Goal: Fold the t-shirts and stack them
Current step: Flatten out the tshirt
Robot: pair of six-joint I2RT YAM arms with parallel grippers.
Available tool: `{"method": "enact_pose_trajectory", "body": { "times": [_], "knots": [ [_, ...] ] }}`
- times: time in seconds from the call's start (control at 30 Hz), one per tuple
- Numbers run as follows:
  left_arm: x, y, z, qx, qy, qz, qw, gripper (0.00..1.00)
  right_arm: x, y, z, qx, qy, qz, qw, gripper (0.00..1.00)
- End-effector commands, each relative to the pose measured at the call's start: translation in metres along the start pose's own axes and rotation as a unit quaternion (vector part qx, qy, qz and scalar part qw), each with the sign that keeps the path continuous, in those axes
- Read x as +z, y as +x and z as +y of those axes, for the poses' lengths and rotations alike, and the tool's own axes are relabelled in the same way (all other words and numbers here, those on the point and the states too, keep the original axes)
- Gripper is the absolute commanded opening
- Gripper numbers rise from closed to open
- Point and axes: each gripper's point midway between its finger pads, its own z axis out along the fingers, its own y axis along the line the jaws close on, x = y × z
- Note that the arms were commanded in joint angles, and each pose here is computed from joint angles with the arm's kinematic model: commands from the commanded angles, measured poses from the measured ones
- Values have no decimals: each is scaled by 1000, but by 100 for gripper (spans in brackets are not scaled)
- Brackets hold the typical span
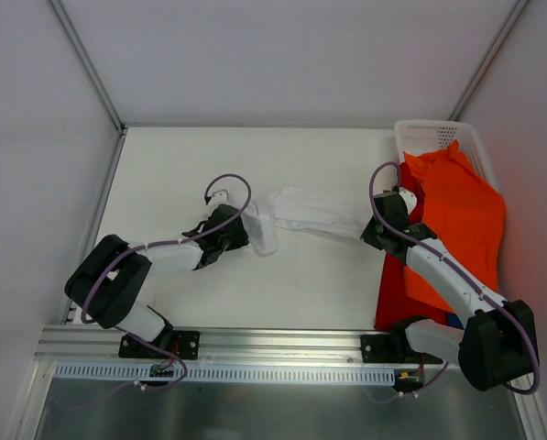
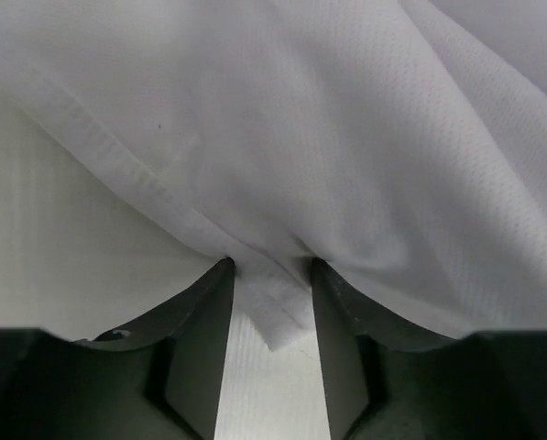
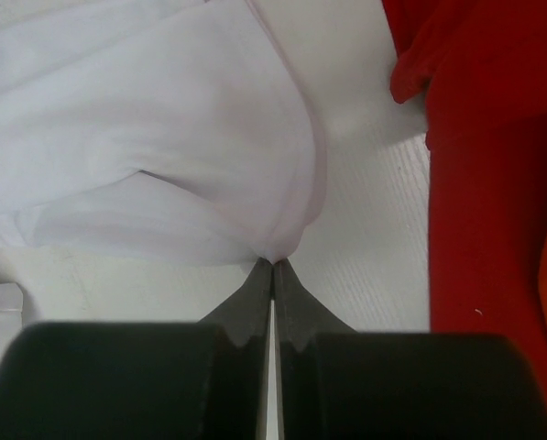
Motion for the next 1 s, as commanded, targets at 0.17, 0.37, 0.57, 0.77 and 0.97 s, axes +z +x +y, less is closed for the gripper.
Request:
{"method": "enact_pose_trajectory", "body": {
  "times": [0.17, 0.37, 0.57, 0.77, 0.97],
  "knots": [
    [13, -6, -17, -28, 12, 8, 999, 0, 1, 2, -16, -9, 26, -7, 1000, 0],
    [-18, -32, -26, -18, 33, -27, 999, 0, 7, 8, -15, -6, 24, 2, 1000, 0],
    [-77, -77, -36, 16, 59, -80, 995, 0, -2, 2, -8, -1, 6, -3, 1000, 0],
    [-117, -96, -35, 46, 81, -110, 990, 0, -18, -7, -9, -3, 2, -16, 1000, 0],
    [-141, -107, -10, 46, 45, -143, 988, 0, -40, -13, -19, -3, 5, -34, 999, 0]
  ]
}}
